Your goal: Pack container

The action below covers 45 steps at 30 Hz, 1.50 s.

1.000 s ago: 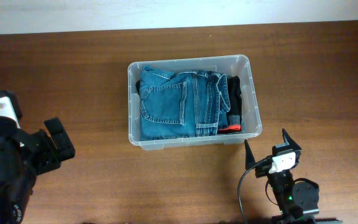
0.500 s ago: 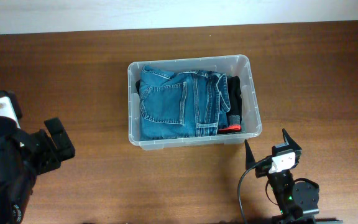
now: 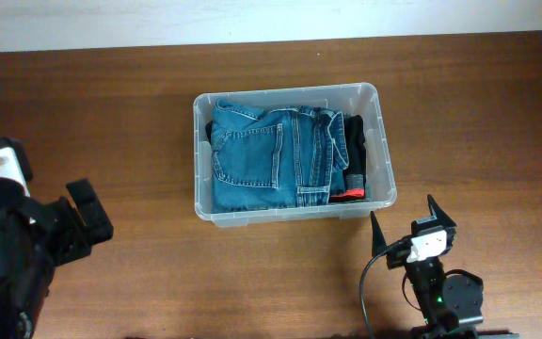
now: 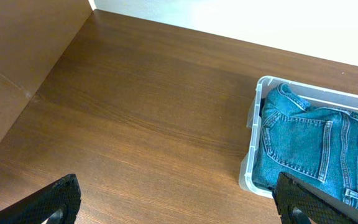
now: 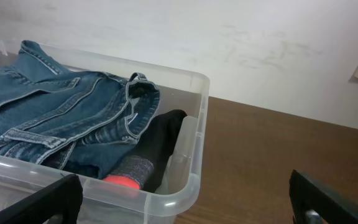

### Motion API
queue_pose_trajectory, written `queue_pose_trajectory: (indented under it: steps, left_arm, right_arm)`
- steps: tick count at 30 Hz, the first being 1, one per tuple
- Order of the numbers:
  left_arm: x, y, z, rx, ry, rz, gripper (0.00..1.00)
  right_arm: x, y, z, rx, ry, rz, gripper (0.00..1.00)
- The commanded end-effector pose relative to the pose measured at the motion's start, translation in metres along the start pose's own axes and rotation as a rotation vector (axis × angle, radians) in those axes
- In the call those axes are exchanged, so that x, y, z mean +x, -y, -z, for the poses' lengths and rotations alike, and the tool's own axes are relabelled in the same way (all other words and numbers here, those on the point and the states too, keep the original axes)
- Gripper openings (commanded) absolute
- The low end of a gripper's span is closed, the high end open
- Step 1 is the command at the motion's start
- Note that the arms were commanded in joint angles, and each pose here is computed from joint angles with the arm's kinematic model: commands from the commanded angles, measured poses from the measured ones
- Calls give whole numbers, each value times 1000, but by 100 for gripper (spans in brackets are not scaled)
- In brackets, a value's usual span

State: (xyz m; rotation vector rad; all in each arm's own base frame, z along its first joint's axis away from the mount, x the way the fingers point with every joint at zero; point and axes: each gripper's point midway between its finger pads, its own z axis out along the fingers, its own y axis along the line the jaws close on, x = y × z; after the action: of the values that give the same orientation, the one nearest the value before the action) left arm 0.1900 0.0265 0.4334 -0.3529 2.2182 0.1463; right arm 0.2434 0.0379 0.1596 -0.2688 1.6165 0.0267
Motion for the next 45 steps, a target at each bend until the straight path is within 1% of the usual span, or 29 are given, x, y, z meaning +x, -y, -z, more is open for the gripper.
queue_pose_trajectory:
  steps: [1, 4, 7, 11, 13, 15, 17, 18, 22, 23, 26, 32, 34, 37, 42, 45]
  left_arm:
    - [10, -13, 33, 55, 81, 46, 100]
    - [38, -25, 58, 120, 127, 67, 100]
    - [73, -43, 68, 119, 150, 82, 100]
    - [122, -58, 52, 66, 170, 121, 100]
    - [136, -57, 33, 51, 192, 144, 100]
    - [142, -52, 11, 57, 223, 160, 100]
    - [139, -43, -18, 71, 285, 182, 100]
    - [136, -30, -41, 116, 336, 201, 100]
    - [126, 0, -82, 250, 462, 226, 100]
    - [121, 10, -95, 298, 524, 231, 100]
    - [119, 19, -110, 351, 599, 231, 100]
    - [118, 24, -135, 385, 741, 233, 100]
    - [121, 26, -143, 383, 778, 191, 100]
    - [128, 28, -152, 371, 791, 143, 100]
    - [145, 29, -173, 329, 756, 60, 100]
    - [159, 30, -188, 294, 723, -23, 100]
  right_arm:
    - [3, 4, 0, 21, -6, -2, 98]
    - [3, 4, 0, 21, -6, -2, 98]
    - [3, 4, 0, 21, -6, -2, 98]
    - [3, 4, 0, 21, -6, -2, 98]
    - [3, 4, 0, 21, -6, -2, 99]
    - [3, 4, 0, 21, -5, -2, 98]
    - [3, 4, 0, 20, -6, -2, 98]
    - [3, 4, 0, 21, -6, -2, 98]
    - [3, 4, 0, 21, -6, -2, 98]
    - [3, 4, 0, 21, -6, -2, 98]
    - [3, 4, 0, 21, -6, -2, 98]
    - [3, 4, 0, 21, -6, -2, 98]
    - [3, 4, 0, 21, -6, -2, 98]
    - [3, 4, 0, 21, -6, -2, 98]
    - [3, 4, 0, 21, -5, -2, 98]
    - [3, 4, 0, 21, -6, -2, 98]
